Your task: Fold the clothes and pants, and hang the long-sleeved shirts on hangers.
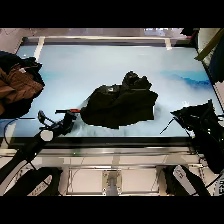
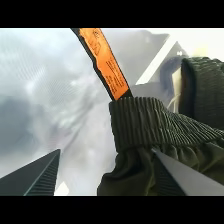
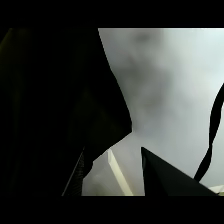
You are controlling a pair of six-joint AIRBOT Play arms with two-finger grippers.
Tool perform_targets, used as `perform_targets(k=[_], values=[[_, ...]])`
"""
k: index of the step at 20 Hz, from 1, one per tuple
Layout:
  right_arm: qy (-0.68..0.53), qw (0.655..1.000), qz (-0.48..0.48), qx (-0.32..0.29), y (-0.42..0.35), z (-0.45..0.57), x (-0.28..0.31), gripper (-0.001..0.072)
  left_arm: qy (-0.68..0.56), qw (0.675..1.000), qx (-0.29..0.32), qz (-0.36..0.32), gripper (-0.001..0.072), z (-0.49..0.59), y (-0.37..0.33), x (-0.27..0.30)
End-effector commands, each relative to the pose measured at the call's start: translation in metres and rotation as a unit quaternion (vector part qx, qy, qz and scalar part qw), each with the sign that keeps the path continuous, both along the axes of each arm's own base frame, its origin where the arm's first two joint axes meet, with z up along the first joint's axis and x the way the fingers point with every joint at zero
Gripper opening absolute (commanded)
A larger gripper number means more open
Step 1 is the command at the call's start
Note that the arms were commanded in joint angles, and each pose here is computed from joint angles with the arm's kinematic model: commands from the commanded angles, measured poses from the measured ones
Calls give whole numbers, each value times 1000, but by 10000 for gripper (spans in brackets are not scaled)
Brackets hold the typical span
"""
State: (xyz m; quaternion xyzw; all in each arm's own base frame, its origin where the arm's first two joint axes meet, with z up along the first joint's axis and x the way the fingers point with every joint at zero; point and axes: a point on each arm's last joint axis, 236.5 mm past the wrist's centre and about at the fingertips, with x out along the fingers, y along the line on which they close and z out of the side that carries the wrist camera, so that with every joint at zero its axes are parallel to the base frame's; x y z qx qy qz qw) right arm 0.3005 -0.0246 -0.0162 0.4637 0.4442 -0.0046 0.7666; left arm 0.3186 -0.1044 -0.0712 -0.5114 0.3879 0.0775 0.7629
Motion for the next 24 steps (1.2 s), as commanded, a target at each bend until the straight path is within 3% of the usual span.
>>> perform_targets(k=[1,5,13,16,24], values=[[-4,1000,-11,24,7,-2,0,376,13,1000,0,-2,613,-10,-12,10],[-5,1000,-9,23,7,-2,0,376,40,999,-2,-19,613,-20,-29,26],[-6,1000,-6,17,6,-3,-1,376,54,996,-55,43,592,-21,-29,36],[-4,1000,-5,14,6,-4,-2,376,55,996,-60,48,493,-20,-29,36],[-2,1000,-2,13,6,-5,-3,377,43,996,-59,41,486,-12,-35,55]])
